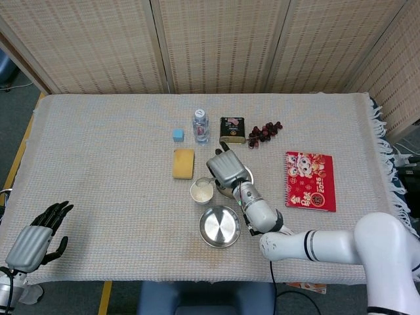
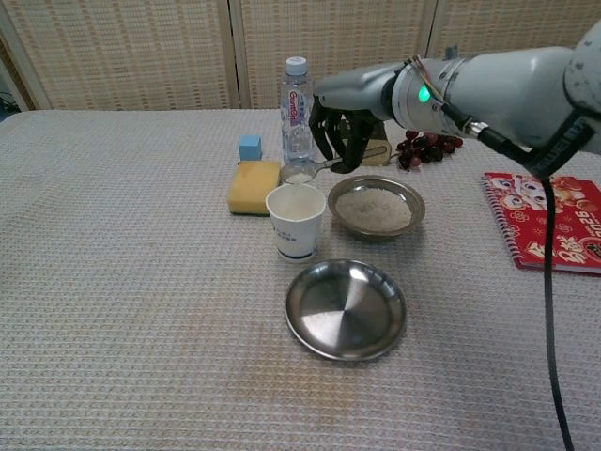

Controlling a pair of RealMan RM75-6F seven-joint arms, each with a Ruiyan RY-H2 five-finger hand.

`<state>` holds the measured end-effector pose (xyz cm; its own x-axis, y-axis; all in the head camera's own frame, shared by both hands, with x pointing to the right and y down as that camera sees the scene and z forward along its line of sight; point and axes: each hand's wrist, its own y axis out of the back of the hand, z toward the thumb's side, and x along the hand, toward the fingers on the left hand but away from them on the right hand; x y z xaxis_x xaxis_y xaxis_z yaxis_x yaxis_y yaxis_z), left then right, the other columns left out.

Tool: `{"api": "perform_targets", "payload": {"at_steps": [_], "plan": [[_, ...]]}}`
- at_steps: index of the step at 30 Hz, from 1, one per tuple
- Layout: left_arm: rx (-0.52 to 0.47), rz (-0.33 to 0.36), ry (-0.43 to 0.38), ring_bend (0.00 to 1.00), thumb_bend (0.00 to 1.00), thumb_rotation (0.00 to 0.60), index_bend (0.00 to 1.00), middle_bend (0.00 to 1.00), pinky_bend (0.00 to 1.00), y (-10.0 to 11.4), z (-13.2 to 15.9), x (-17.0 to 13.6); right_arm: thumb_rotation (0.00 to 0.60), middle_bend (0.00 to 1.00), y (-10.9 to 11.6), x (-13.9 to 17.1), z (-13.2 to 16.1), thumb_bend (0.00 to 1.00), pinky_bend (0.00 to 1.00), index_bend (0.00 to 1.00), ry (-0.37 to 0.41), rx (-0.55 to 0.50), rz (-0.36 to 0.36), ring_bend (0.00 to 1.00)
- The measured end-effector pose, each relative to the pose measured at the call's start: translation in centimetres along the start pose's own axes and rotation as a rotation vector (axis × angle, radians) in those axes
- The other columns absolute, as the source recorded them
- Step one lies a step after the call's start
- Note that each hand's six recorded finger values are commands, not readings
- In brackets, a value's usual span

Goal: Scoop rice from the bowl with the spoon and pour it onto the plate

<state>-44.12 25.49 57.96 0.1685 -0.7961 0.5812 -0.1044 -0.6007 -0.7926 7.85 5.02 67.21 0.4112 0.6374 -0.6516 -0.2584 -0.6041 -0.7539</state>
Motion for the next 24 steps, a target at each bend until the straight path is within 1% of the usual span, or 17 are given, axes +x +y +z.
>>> {"api": "perform_targets", "payload": {"at_steps": [4, 9, 13, 19, 24], "plan": [[-0.001, 0.003, -0.001, 0.01, 0.52, 0.600, 0.00, 0.00, 0.20, 0.1, 0.0, -0.1, 0.600, 0.59, -0.3, -0.4, 1.4, 0.42, 0.06, 0.97, -0.006, 0.137, -0.024, 0.18], [-0.003, 0.005, -0.002, 0.01, 0.53, 0.600, 0.00, 0.00, 0.20, 0.2, 0.0, -0.2, 0.600, 0.59, -0.5, -0.5, 2.5, 0.42, 0.06, 0.97, -0.002, 0.239, -0.051, 0.18], [-0.005, 0.006, -0.003, 0.01, 0.53, 0.600, 0.00, 0.00, 0.20, 0.2, 0.0, -0.2, 0.600, 0.59, -0.5, 0.0, 3.9, 0.42, 0.06, 0.97, 0.023, 0.407, -0.116, 0.18], [-0.008, 0.003, -0.006, 0.01, 0.52, 0.600, 0.00, 0.00, 0.20, 0.2, 0.0, -0.2, 0.600, 0.59, -1.2, 1.0, 5.0, 0.42, 0.06, 0.97, 0.041, 0.660, -0.199, 0.19], [-0.008, 0.001, -0.010, 0.01, 0.53, 0.600, 0.00, 0.00, 0.20, 0.2, 0.1, -0.3, 0.600, 0.59, -1.4, 1.9, 5.6, 0.42, 0.06, 0.97, 0.045, 0.825, -0.278, 0.20]]}}
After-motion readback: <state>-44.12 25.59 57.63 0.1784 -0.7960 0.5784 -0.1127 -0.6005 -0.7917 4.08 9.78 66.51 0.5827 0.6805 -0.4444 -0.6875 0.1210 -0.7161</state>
